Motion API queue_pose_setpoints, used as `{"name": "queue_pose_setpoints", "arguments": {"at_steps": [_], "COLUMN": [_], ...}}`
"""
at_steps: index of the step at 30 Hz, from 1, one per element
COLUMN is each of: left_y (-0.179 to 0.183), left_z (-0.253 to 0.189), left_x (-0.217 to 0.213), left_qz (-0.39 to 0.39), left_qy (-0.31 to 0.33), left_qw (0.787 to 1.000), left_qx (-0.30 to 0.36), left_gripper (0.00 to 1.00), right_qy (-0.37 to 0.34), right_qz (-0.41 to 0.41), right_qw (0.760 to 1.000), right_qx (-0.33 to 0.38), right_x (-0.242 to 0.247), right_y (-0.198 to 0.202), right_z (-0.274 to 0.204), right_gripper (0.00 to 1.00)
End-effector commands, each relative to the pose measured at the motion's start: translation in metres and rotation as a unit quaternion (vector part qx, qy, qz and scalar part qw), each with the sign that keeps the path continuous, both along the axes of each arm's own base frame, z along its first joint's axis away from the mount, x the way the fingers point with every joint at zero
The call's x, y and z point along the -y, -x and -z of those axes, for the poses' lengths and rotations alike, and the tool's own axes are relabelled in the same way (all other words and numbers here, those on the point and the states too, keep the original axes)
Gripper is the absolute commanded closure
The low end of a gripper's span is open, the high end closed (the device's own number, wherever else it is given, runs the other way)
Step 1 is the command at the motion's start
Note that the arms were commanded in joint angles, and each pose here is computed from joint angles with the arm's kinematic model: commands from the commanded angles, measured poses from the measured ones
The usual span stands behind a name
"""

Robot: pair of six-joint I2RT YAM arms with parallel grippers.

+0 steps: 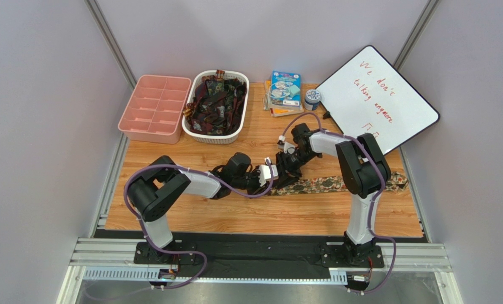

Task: Roll the ties
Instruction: Close the tie at the center of the board.

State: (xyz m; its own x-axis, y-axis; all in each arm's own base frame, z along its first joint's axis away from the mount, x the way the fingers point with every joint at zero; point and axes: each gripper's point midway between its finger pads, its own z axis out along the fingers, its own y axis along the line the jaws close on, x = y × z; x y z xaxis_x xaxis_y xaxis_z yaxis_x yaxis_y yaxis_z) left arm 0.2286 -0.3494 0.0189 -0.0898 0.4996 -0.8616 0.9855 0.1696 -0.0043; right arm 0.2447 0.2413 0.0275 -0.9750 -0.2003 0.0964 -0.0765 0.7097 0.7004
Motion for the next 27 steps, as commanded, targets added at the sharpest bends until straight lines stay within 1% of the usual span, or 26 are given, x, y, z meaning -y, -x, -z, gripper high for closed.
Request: {"name": "queue_pose_setpoints", "arguments": {"at_steps": [1, 4, 8, 15, 18, 24, 26, 27], "left_y": [0.019, 0.018, 0.018, 0.017, 0.018, 0.018, 0.017, 0.016], "left_z": [0.033, 0.034, 0.033, 0.035, 0.035, 0.035, 0.035, 0.035], "left_x": [-0.026, -0.026, -0.026, -0.026, -0.027, -0.026, -0.026, -0.027], "left_qz": [-0.003, -0.003, -0.004, -0.006, -0.006, -0.007, -0.010, -0.011], "left_qy": [-0.072, -0.073, -0.073, -0.076, -0.078, -0.079, -0.079, -0.079], "left_qw": [0.997, 0.996, 0.996, 0.996, 0.996, 0.996, 0.996, 0.996], "left_qx": [-0.042, -0.042, -0.042, -0.043, -0.044, -0.046, -0.045, -0.046], "left_gripper": [0.75, 0.75, 0.75, 0.74, 0.74, 0.74, 0.74, 0.73], "right_qy": [0.004, -0.004, -0.015, -0.048, -0.059, -0.064, -0.065, -0.060], "right_qz": [0.020, 0.019, 0.017, 0.009, 0.008, 0.004, 0.000, -0.001], "right_qw": [0.999, 0.999, 1.000, 0.999, 0.998, 0.998, 0.998, 0.998], "right_qx": [0.030, 0.030, 0.016, 0.009, 0.011, 0.007, 0.006, 0.010], "right_x": [0.012, 0.010, 0.006, -0.006, -0.008, -0.010, -0.013, -0.012], "right_y": [-0.014, -0.013, -0.011, -0.004, -0.003, 0.000, 0.002, 0.001], "right_z": [-0.008, -0.011, -0.008, -0.020, -0.026, -0.025, -0.025, -0.023], "right_gripper": [0.63, 0.64, 0.69, 0.69, 0.67, 0.68, 0.70, 0.79]}}
